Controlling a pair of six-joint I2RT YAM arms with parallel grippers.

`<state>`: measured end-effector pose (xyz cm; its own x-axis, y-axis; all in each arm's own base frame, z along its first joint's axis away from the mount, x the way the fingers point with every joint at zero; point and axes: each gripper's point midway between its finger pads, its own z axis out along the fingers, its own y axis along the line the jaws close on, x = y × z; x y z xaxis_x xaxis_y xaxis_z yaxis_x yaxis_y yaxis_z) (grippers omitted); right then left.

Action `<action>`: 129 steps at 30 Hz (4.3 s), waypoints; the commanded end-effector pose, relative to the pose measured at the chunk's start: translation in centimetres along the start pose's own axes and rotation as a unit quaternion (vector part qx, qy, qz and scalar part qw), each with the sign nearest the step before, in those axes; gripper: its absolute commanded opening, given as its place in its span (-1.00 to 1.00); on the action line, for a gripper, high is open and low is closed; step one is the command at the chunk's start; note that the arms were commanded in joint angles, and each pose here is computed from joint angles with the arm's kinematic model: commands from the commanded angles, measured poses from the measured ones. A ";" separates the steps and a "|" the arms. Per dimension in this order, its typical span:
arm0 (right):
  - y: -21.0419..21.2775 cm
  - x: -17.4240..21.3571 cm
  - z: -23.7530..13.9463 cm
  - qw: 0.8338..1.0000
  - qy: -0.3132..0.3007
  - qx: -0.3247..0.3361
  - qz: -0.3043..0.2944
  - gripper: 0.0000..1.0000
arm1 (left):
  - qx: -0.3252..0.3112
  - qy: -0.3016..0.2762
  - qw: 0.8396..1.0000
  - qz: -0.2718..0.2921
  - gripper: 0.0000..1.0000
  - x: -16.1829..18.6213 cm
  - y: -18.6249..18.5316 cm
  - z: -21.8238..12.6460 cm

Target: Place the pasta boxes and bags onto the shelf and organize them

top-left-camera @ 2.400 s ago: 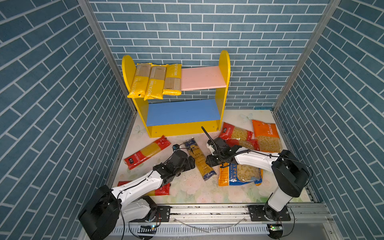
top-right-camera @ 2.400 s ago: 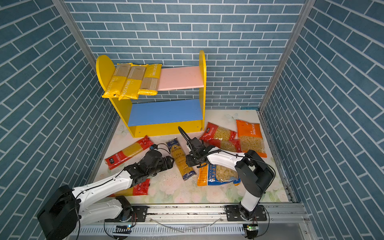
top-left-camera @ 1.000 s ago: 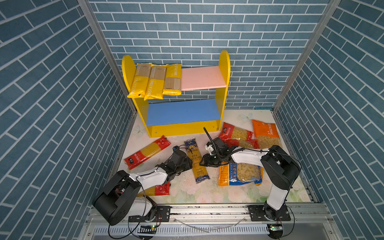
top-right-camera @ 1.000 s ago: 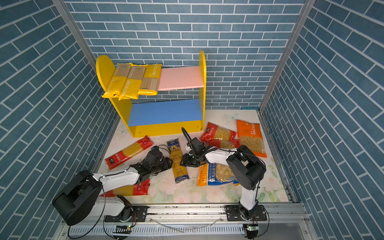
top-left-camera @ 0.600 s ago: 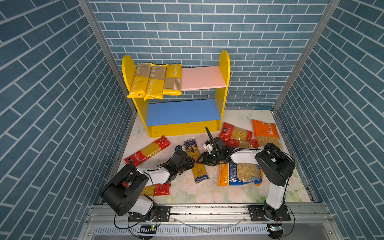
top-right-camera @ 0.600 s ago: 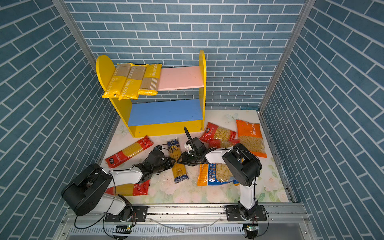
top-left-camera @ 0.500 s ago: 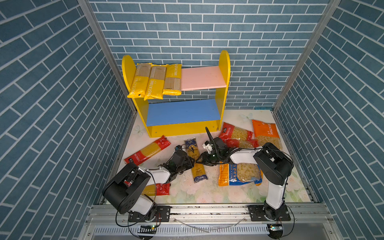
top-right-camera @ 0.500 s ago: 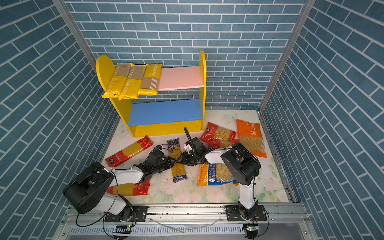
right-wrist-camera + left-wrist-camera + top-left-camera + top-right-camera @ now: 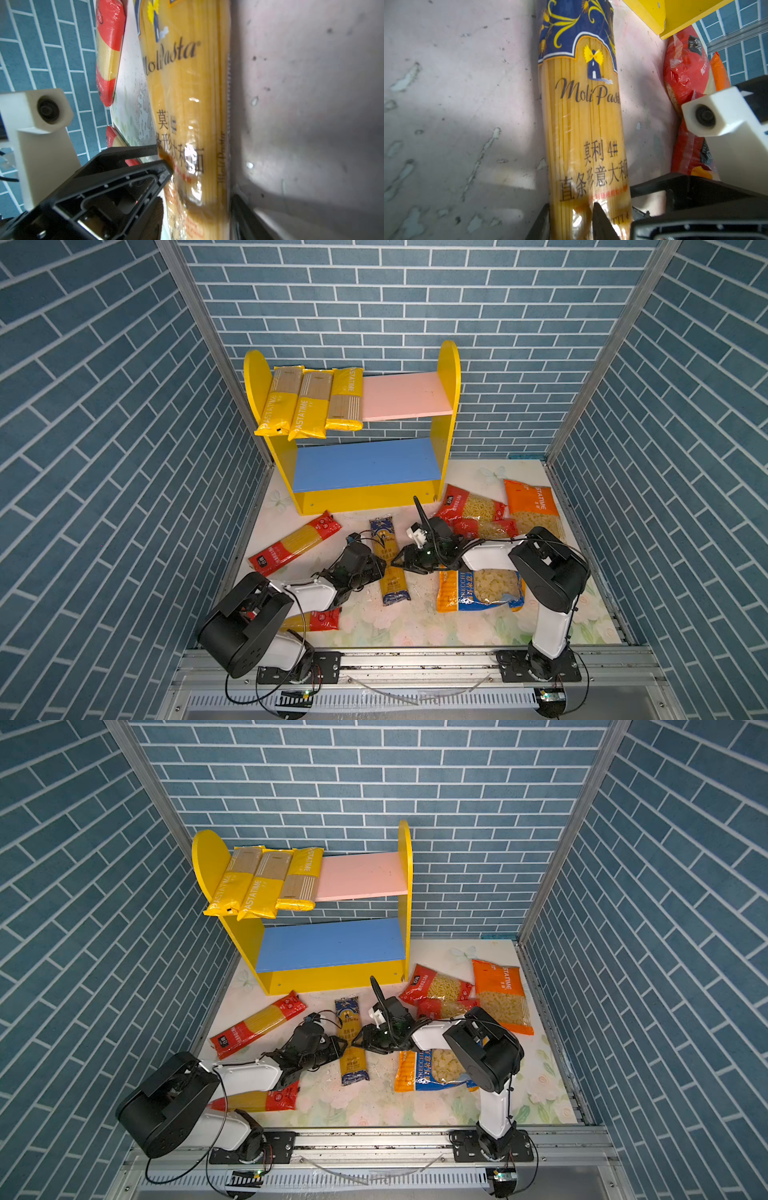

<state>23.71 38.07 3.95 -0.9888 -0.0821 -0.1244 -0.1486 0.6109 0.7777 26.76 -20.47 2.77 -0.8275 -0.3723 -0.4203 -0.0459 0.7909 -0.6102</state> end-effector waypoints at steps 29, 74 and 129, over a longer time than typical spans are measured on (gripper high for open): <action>3.1 -1.0 -0.6 0.995 -0.055 -0.073 -0.040 -0.84 | -0.002 0.011 1.000 0.017 -0.13 -1.4 -0.1 -4.2; 25.9 -0.2 -21.2 0.896 -0.176 -0.293 -0.283 -1.00 | 0.384 -0.110 0.915 0.051 0.78 -12.6 -19.5 -15.9; 22.3 -2.2 -15.0 0.935 -0.201 -0.166 -0.241 -0.38 | 0.361 -0.139 0.917 0.098 -1.00 -16.5 -25.4 -21.1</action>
<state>23.58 39.42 29.80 -0.7643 0.1006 -0.6370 -0.5782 0.3307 0.7459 32.79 -23.04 32.97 -0.6641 -0.4278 -0.6132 0.3851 0.5073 -0.7710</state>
